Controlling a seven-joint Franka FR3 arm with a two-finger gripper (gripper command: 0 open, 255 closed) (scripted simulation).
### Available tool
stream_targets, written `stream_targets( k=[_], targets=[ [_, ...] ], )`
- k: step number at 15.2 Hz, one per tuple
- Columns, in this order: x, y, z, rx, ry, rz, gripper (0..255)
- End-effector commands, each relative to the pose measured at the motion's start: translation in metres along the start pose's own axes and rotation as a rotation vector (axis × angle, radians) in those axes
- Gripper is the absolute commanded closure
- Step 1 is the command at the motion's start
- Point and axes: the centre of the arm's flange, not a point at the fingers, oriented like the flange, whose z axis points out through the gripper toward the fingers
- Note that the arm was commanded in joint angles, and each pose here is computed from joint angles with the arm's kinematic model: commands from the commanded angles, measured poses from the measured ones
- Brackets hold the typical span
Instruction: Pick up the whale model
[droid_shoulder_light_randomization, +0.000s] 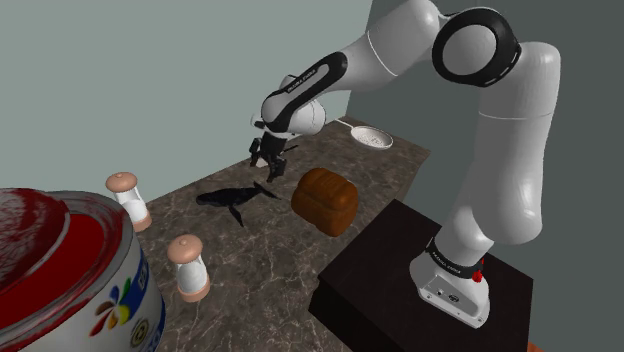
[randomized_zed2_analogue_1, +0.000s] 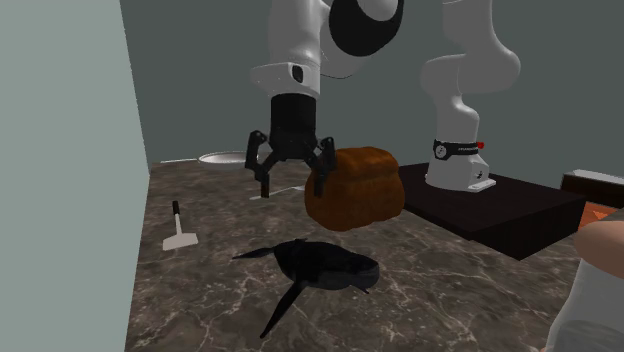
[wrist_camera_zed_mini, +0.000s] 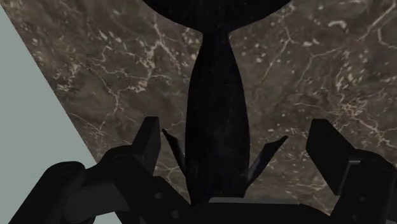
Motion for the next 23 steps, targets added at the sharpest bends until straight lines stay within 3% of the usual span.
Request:
stream_targets(
  k=[1,4,14,15,23],
  targets=[
    [0.015,0.006,0.021,0.005,0.024,-0.075,0],
    [0.039,0.014,0.048,0.014,0.056,-0.181,0],
    [0.029,0.009,0.088,0.015,0.058,-0.187,0],
    [0.029,0.009,0.088,0.015,0.058,-0.187,255],
    [0.029,0.009,0.088,0.015,0.058,-0.187,255]
  ],
)
